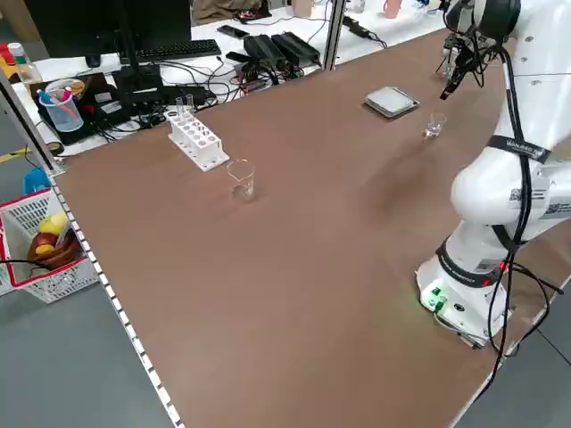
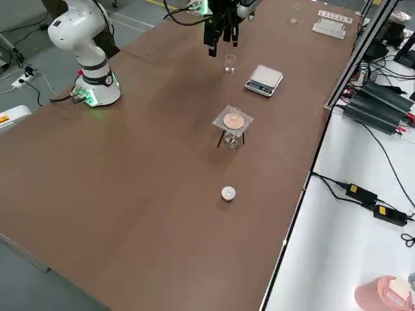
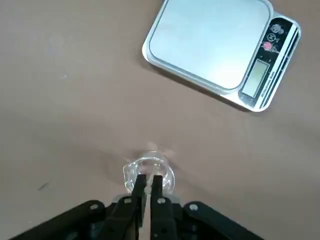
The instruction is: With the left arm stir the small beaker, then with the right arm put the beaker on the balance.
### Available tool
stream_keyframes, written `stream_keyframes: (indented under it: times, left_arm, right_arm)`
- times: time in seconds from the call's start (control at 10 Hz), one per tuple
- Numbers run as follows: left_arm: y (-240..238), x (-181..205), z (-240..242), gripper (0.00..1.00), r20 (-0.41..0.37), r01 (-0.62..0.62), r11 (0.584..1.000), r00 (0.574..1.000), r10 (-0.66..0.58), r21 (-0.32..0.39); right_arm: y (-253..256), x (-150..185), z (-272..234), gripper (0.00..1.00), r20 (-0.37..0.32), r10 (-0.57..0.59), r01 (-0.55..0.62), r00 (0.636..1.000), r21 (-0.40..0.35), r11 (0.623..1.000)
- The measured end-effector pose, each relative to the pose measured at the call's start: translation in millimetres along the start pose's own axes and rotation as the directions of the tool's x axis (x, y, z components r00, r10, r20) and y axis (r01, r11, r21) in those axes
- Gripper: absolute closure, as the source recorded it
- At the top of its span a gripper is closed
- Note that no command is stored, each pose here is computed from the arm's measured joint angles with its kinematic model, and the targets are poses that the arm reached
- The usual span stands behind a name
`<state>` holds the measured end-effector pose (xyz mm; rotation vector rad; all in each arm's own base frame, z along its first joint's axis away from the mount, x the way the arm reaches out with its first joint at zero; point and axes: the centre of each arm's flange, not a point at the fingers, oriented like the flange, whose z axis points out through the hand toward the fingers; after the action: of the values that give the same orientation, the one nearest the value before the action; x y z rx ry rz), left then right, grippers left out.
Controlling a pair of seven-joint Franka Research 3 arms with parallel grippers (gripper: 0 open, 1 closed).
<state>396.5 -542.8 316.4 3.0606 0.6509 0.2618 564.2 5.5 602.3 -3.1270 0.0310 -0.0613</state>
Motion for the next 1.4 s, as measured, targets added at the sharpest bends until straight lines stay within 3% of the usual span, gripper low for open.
stream_keyframes:
  times: [1.0, 1.4]
  left_arm:
    - [-2, -11, 4, 0.93, 0.000, -0.020, 0.999, 1.000, 0.020, 0.041]
    - [2, 4, -19, 0.93, -0.018, 0.006, 1.000, 1.000, -0.006, 0.016]
  right_arm:
    - [-1, 0, 0, 0.00, 0.003, -0.001, 0.001, 1.000, 0.000, 1.000]
    - [-1, 0, 0, 0.00, 0.003, -0.002, 0.002, 1.000, 0.000, 1.000]
